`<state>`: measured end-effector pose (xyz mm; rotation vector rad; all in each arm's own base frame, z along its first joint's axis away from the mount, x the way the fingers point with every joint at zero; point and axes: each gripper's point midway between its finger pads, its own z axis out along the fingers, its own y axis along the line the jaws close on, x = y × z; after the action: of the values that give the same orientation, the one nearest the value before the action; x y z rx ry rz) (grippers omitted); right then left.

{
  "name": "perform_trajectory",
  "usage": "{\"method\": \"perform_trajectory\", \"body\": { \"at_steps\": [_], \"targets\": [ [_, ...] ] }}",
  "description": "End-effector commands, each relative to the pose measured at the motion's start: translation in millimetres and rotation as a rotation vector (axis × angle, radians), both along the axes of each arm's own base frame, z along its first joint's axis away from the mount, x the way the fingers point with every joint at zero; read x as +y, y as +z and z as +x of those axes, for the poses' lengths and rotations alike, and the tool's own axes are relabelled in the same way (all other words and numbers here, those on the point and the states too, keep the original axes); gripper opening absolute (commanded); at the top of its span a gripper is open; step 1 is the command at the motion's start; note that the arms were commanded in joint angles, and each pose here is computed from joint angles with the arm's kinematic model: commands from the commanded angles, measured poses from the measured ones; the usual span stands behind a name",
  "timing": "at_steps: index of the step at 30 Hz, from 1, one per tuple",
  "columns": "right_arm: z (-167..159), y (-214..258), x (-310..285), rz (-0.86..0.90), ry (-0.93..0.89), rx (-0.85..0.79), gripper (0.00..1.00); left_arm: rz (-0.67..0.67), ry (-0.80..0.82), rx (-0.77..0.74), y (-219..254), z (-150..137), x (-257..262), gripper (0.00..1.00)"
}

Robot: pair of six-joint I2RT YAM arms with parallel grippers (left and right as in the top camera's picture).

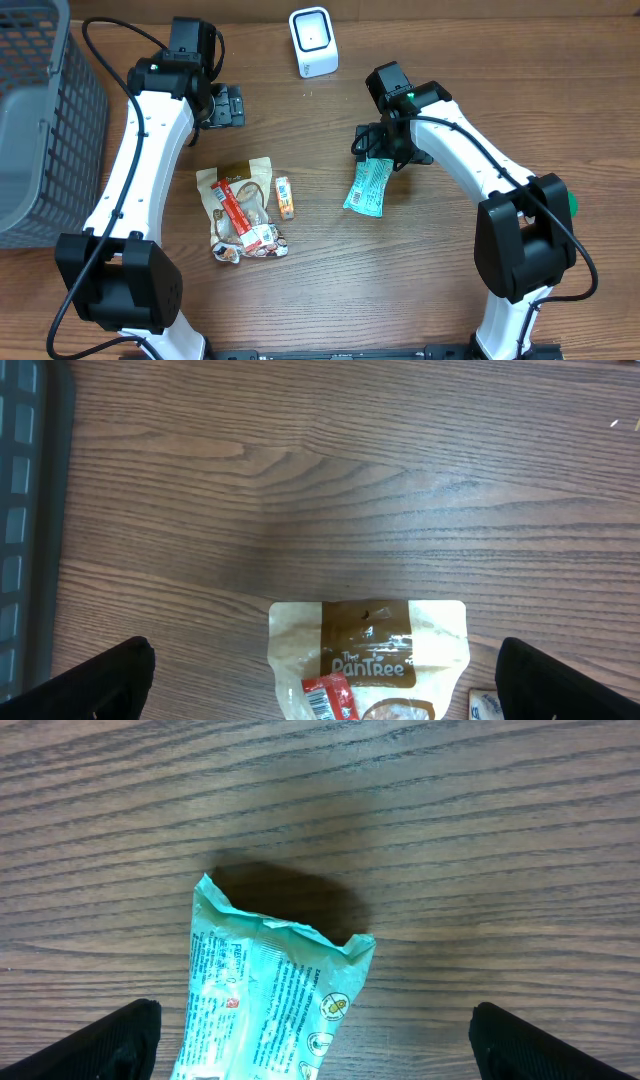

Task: Scan the item barcode
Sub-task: 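Grasp the teal wet-wipes pack and lift it with the right gripper, then move the left gripper right and grasp the teal pack's other end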

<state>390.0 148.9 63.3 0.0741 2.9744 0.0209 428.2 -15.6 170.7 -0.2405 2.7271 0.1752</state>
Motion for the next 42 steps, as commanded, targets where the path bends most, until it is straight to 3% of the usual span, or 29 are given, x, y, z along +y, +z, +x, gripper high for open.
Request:
{"method": "perform_trajectory", "body": {
  "at_steps": [1,18,24,26,30,31,37,42],
  "targets": [
    [-0.3,0.4,0.3,0.009,-0.002,0.0,1.0,0.007,0.006,-0.034,12.1,2.3,1.1,1.0],
    [-1.6,0.1,-0.6,0.006,-0.002,0.006,1.0,-0.008,0.012,-0.04,12.3,3.5,-1.4,1.0],
    [-2.2,0.0,-0.8,0.005,0.001,0.008,1.0,-0.315,-0.093,-0.013,11.4,0.3,-57.1,1.0],
    [-2.3,0.0,-0.8,0.005,0.001,0.009,1.0,-0.408,-0.131,0.027,11.7,-9.2,-75.5,0.8],
    [-2.4,0.0,-1.8,-0.003,0.044,0.01,0.95,-0.439,-0.167,0.072,5.7,-20.8,-94.5,0.22],
    [-2.5,-0.1,-2.5,-0.005,0.049,0.011,0.95,-0.439,-0.176,0.081,3.4,-23.3,-98.9,0.17],
    [1.0,-0.3,-13.3,0.047,0.015,0.031,0.94,-0.417,-0.258,0.15,-21.8,-46.5,-138.8,0.15],
    [-1.4,5.9,-6.5,0.283,0.093,0.087,0.89,-0.425,-0.303,0.17,-43.4,-59.9,-171.6,0.13]
  ]
}}
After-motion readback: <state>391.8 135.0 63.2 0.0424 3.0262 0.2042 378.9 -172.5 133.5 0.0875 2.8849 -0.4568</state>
